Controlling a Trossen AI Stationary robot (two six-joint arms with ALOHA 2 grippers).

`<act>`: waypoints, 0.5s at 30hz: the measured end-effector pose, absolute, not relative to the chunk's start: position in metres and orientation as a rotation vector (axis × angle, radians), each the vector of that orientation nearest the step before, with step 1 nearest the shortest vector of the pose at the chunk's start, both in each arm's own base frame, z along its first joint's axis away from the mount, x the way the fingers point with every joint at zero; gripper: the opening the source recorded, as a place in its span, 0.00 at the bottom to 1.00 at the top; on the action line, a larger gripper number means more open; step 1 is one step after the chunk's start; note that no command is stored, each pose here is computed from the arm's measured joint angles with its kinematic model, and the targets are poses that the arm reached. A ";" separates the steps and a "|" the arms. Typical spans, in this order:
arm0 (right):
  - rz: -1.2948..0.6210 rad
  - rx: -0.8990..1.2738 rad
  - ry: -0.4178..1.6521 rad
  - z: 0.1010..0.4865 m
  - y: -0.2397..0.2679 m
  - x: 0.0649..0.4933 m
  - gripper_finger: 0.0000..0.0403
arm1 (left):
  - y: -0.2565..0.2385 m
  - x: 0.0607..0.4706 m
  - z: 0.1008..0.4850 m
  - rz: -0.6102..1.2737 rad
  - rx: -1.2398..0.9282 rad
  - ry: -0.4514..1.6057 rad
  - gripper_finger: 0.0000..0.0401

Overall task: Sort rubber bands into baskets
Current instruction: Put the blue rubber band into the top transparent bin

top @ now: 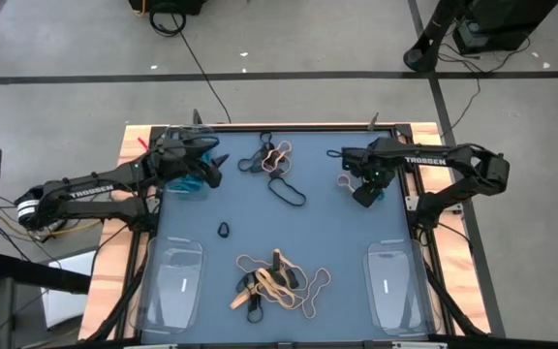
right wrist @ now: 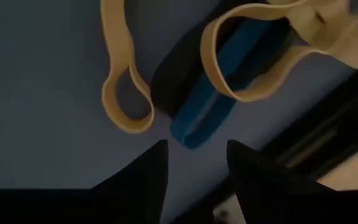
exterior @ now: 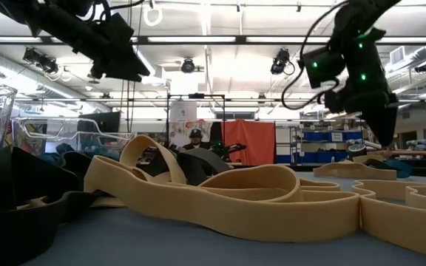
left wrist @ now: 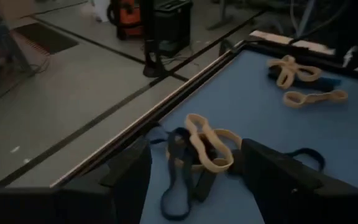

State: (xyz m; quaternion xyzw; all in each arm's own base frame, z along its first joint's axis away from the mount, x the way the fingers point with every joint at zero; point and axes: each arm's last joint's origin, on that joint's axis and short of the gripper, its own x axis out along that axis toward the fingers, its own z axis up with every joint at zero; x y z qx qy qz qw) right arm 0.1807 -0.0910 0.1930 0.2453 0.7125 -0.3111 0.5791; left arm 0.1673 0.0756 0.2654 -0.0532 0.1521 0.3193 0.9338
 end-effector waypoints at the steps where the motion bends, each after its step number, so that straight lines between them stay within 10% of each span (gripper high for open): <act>1: -0.728 0.580 1.662 0.188 -0.092 0.179 0.44 | 0.075 0.168 0.265 0.641 -0.116 0.310 0.62; 15: -0.705 0.595 1.612 0.148 -0.097 0.162 0.37 | 0.066 0.174 0.274 0.545 -0.231 0.183 0.62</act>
